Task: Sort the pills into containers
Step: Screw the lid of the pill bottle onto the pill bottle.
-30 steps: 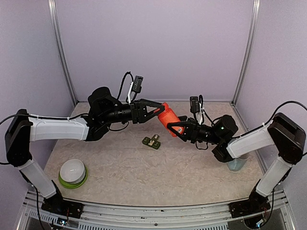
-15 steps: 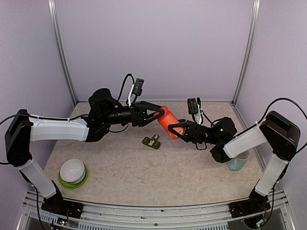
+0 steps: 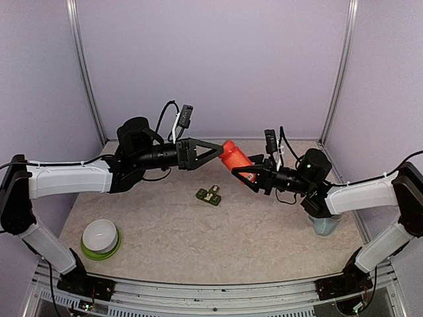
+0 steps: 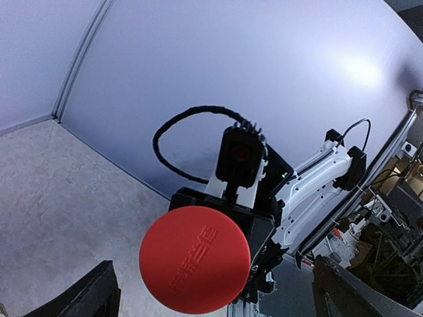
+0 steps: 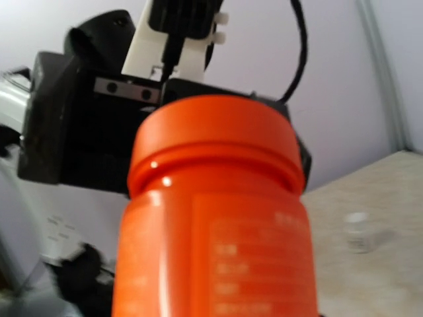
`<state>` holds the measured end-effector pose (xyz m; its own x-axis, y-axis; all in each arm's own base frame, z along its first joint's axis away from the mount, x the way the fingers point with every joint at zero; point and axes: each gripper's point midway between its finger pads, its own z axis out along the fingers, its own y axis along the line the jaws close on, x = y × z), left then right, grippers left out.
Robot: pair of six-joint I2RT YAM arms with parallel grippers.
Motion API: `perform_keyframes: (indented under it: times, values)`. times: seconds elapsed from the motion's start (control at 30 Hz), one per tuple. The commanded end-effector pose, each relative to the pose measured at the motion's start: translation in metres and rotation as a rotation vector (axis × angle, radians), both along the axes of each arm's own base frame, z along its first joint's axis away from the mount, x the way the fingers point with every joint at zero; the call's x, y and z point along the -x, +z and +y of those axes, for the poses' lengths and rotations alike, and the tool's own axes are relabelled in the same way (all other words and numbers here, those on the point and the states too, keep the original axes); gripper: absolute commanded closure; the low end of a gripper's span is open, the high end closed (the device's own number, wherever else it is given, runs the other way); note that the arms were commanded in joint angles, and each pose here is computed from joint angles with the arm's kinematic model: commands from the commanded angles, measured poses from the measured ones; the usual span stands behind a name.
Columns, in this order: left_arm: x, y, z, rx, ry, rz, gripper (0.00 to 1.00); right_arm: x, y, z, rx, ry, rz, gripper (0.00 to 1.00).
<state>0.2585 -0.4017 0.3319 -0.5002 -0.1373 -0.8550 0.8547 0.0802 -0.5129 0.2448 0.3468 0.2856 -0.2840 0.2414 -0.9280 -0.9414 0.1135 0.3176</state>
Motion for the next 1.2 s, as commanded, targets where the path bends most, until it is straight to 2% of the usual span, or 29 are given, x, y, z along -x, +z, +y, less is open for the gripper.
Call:
perform_keyframes:
  times: [0.0, 0.4, 0.67, 1.17]
  values:
    - [-0.015, -0.002, 0.001, -0.029, 0.066, 0.079, 0.01, -0.018, 0.003, -0.005, 0.097, -0.134, -0.141, 1.00]
    - [-0.013, -0.004, -0.012, -0.024, 0.020, 0.102, 0.01, -0.022, -0.006, 0.000, 0.139, -0.166, -0.162, 1.00]
    - [-0.033, -0.018, -0.003, -0.063, 0.129, 0.127, 0.01, -0.013, 0.010, -0.003, 0.110, -0.158, -0.212, 1.00]
    - [-0.010, -0.004, -0.013, -0.012, 0.012, 0.090, 0.01, -0.028, -0.005, 0.014, 0.161, -0.164, -0.177, 1.00]
